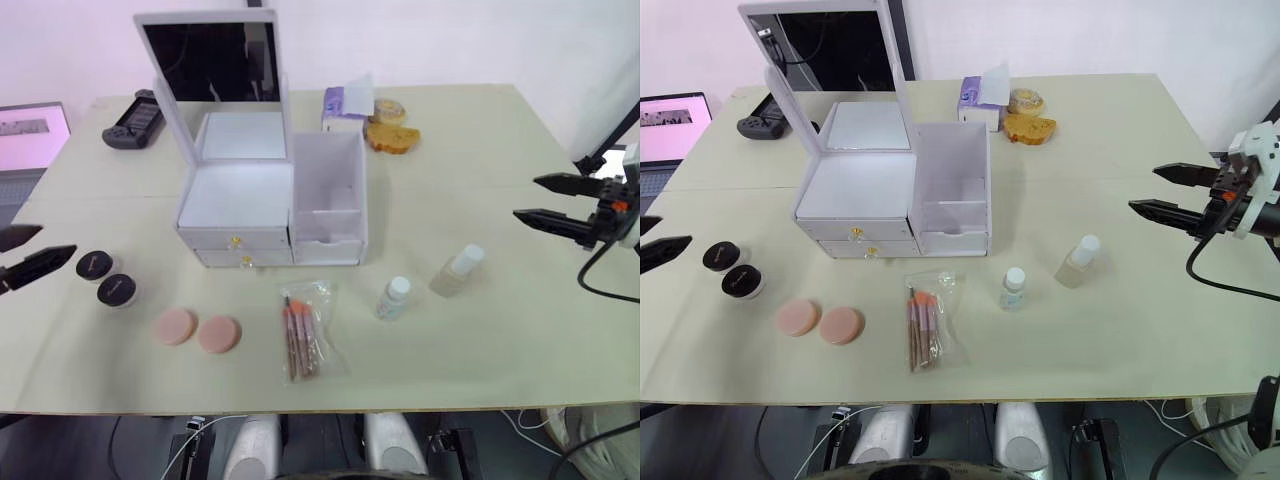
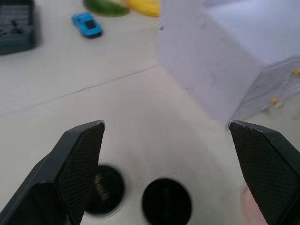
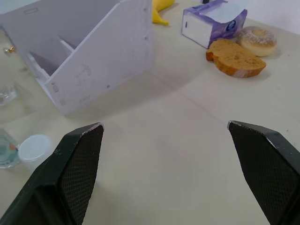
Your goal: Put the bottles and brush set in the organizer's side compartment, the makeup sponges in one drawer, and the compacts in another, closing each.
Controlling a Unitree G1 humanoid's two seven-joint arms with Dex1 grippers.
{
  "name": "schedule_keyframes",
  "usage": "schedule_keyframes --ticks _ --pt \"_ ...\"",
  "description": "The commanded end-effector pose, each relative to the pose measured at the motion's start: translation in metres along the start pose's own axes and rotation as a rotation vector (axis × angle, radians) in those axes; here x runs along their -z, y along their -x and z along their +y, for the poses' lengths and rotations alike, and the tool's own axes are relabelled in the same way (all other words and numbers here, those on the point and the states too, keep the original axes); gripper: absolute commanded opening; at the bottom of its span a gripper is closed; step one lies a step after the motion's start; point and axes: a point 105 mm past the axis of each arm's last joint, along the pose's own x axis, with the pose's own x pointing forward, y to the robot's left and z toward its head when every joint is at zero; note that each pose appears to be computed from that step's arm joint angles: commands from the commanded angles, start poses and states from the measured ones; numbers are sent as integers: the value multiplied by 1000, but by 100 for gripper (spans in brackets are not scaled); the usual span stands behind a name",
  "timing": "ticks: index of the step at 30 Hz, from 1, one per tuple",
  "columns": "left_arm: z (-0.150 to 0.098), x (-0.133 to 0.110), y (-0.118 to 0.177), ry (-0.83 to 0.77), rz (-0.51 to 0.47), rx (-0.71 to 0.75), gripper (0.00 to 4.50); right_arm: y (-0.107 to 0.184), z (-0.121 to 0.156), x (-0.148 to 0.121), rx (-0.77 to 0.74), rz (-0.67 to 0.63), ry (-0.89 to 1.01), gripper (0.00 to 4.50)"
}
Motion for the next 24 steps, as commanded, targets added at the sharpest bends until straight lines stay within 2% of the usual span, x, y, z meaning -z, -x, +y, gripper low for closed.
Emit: schedule_keyframes --ticks 1,3,6,8,15,19,21,24 --pt "-39 -31 -23 -15 -51 208 444 12 14 -26 -21 -40 47 450" --pt "-62 -42 -42 -27 -61 323 444 15 28 -24 -44 -23 38 450" --pt "-113 -57 -81 -87 -68 548 444 23 59 -22 -80 -8 23 450" --pt "-129 -58 -92 -124 -45 615 444 28 73 -23 -91 -8 12 450" --pt "-193 -78 -137 -184 -100 881 444 51 127 -19 -44 -12 -51 450" --pt "-219 -85 -160 -114 -168 935 444 64 147 -4 64 -1 -117 450" --pt "-230 -77 -167 -116 -132 958 444 73 155 6 148 34 -131 450" --pt "-233 -74 -176 -155 -103 954 444 82 168 10 251 51 -148 450"
